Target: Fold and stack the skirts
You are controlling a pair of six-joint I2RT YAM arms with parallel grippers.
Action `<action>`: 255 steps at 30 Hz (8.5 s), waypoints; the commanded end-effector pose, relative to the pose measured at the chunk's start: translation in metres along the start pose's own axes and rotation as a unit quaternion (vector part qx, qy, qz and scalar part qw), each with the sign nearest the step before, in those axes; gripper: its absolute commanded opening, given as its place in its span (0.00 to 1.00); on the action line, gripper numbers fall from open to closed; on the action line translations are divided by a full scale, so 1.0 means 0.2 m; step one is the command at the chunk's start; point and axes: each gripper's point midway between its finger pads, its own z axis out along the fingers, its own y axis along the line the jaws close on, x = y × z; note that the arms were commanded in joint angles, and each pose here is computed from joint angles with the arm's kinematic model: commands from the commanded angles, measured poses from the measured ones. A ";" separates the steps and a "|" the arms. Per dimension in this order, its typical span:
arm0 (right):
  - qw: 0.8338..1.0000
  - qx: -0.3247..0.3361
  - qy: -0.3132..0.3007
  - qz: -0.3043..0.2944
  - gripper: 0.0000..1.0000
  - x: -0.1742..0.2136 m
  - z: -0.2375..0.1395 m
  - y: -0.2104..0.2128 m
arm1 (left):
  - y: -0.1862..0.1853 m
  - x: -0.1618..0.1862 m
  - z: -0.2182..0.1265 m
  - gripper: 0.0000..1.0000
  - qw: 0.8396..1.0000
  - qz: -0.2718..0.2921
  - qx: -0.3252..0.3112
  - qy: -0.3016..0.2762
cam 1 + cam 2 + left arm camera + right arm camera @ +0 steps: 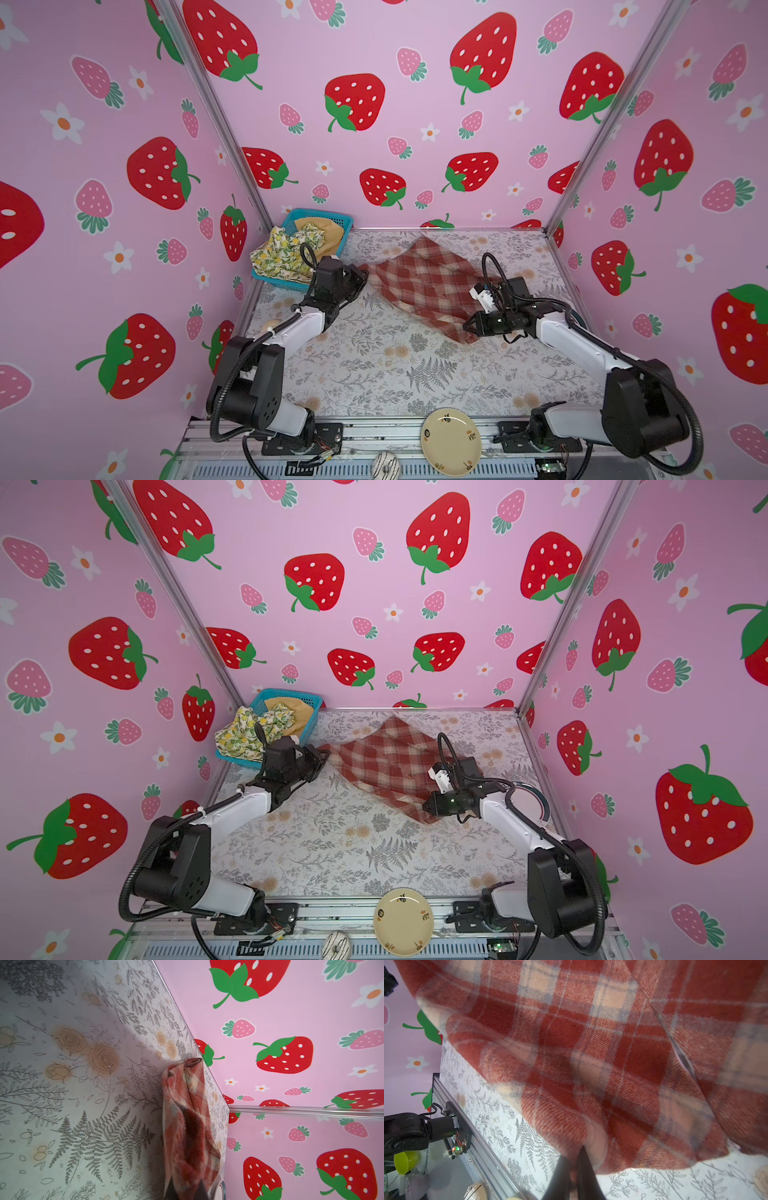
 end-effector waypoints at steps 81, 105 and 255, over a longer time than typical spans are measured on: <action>0.992 -0.083 0.083 -0.043 0.13 0.48 -0.23 0.49 | 0.23 0.09 -0.88 0.00 0.986 0.086 -0.139 -0.040; 1.000 -0.012 0.019 0.008 0.13 0.20 -0.10 0.32 | -0.17 -0.17 -0.13 0.00 0.992 0.083 -0.090 0.021; 0.986 0.134 -0.026 0.093 1.00 0.12 0.33 -0.31 | 0.16 0.17 0.80 0.99 0.986 0.059 -0.118 0.101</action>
